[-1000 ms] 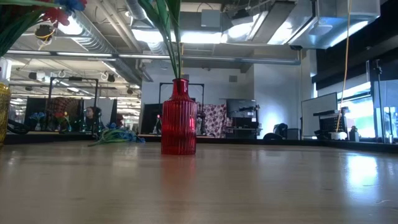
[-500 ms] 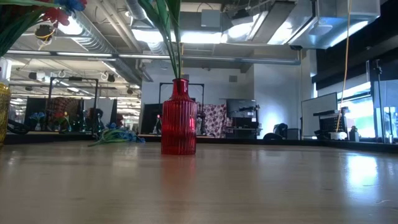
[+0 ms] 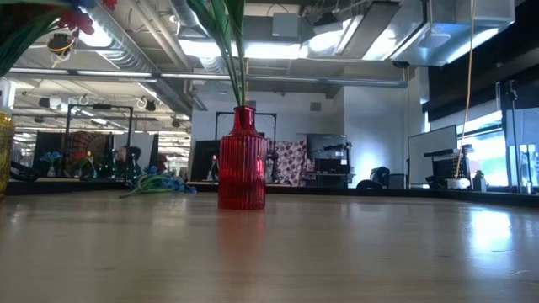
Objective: Sort flowers into vase by color
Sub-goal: Put the right blue flowers into the transparent vase
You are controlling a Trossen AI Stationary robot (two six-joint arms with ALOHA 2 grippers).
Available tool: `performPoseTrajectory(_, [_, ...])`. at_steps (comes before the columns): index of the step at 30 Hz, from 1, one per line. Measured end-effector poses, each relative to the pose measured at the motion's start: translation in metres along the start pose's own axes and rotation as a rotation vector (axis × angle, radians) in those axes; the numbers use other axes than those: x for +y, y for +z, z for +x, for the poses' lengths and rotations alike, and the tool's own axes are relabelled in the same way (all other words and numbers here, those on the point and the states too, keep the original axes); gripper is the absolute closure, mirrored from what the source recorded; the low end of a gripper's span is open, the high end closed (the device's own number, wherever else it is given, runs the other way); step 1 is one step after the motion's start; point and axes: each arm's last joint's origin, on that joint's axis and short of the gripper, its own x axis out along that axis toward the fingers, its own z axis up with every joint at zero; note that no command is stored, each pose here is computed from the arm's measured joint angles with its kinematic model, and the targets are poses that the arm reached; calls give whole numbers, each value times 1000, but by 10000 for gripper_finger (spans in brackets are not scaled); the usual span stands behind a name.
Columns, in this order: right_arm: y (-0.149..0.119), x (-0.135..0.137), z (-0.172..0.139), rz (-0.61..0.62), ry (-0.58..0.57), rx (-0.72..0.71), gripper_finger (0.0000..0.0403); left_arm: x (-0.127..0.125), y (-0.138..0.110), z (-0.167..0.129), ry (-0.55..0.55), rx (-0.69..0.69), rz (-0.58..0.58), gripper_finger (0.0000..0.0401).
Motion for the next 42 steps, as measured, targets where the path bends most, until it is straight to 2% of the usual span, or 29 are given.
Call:
performPoseTrajectory(7, [0,0,0,-10,-2,3,107,6,9,-13,-57,-22,-40,397])
performPoseTrajectory(15, [0,0,0,-10,-2,3,107,5,8,-13,-129,49,26,397])
performPoseTrajectory(23, [-1,0,0,-10,-3,3,107,16,20,-22,-159,8,85,397])
performPoseTrajectory(29, [-1,0,0,14,-3,3,107,17,20,-14,-181,61,126,397])
performPoseTrajectory(36, [-1,0,0,15,-2,4,107,12,13,-3,-147,97,141,397])
performPoseTrajectory(39, [-1,0,0,14,-2,5,107,11,11,1,-113,95,103,397])
performPoseTrajectory(42, [-1,0,0,13,1,8,107,14,12,-1,-63,51,11,397])
